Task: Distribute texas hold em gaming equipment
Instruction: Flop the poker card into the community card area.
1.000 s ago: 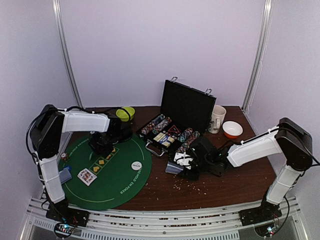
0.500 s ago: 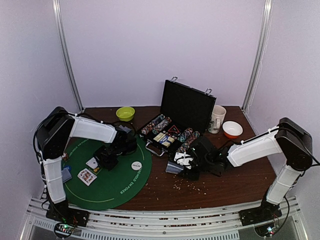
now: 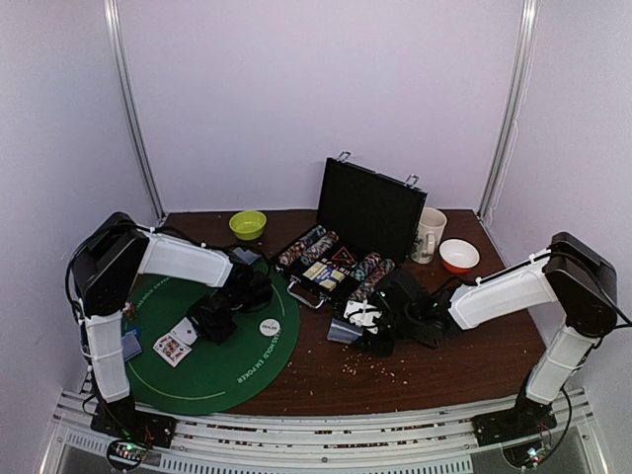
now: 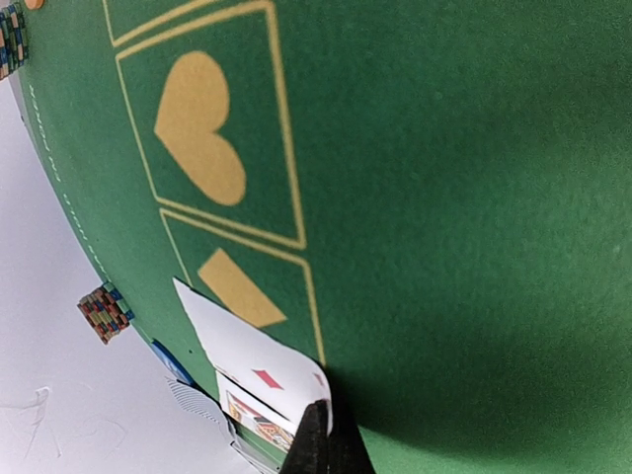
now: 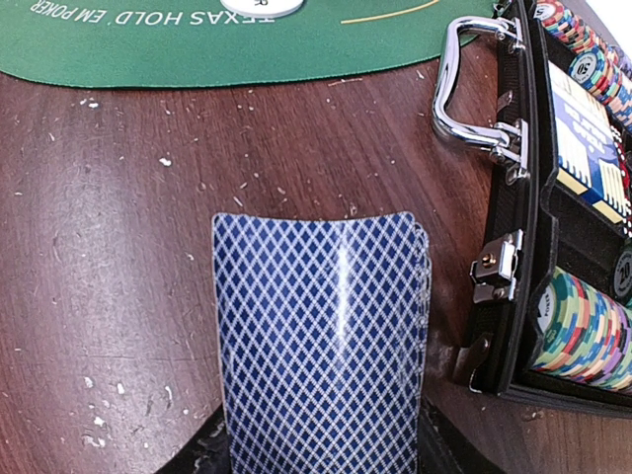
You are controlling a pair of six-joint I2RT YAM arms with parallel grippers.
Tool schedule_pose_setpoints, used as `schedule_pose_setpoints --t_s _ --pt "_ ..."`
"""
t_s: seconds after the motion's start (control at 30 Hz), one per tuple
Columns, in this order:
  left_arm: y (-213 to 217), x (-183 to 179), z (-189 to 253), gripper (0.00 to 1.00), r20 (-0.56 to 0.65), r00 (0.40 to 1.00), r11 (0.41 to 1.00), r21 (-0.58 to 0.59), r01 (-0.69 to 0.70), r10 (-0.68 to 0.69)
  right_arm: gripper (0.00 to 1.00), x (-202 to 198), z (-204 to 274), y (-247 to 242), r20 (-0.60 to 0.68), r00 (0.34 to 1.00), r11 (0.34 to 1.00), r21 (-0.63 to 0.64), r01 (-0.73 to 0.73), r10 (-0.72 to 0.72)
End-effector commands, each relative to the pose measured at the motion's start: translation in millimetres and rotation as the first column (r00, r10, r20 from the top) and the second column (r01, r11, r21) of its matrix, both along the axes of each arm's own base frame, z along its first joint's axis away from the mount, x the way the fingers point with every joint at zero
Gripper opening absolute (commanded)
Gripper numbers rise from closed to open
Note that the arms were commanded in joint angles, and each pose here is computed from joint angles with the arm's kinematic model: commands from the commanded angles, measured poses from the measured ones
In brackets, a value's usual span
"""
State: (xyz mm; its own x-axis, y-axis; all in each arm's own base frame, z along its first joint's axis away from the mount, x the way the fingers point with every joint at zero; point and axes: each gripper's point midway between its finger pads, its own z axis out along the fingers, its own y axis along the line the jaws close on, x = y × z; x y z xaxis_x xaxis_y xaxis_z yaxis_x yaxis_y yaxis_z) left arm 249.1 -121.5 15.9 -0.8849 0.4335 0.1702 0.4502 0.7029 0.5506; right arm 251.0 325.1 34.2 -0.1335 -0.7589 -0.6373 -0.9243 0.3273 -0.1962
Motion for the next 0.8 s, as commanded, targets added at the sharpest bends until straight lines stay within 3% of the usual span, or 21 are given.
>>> schedule_pose_setpoints --t_s 0.0,0.23,0.77 --pt "-8.8 -12.3 0.2 0.00 -0.030 0.999 0.998 -0.054 -0.030 0.028 0.53 4.6 12.2 2.0 0.013 1.000 1.000 0.025 0.006 -0.007" --pt "3.1 -12.4 6.6 0.00 -0.021 1.000 1.000 0.020 -0.018 0.018 0.53 4.9 13.8 2.0 0.016 1.000 1.000 0.027 0.006 -0.007" --pt "3.5 -14.8 -1.1 0.00 -0.045 0.999 1.000 0.018 -0.010 0.010 0.53 4.4 12.2 1.0 0.014 1.000 1.000 0.024 0.007 -0.007"
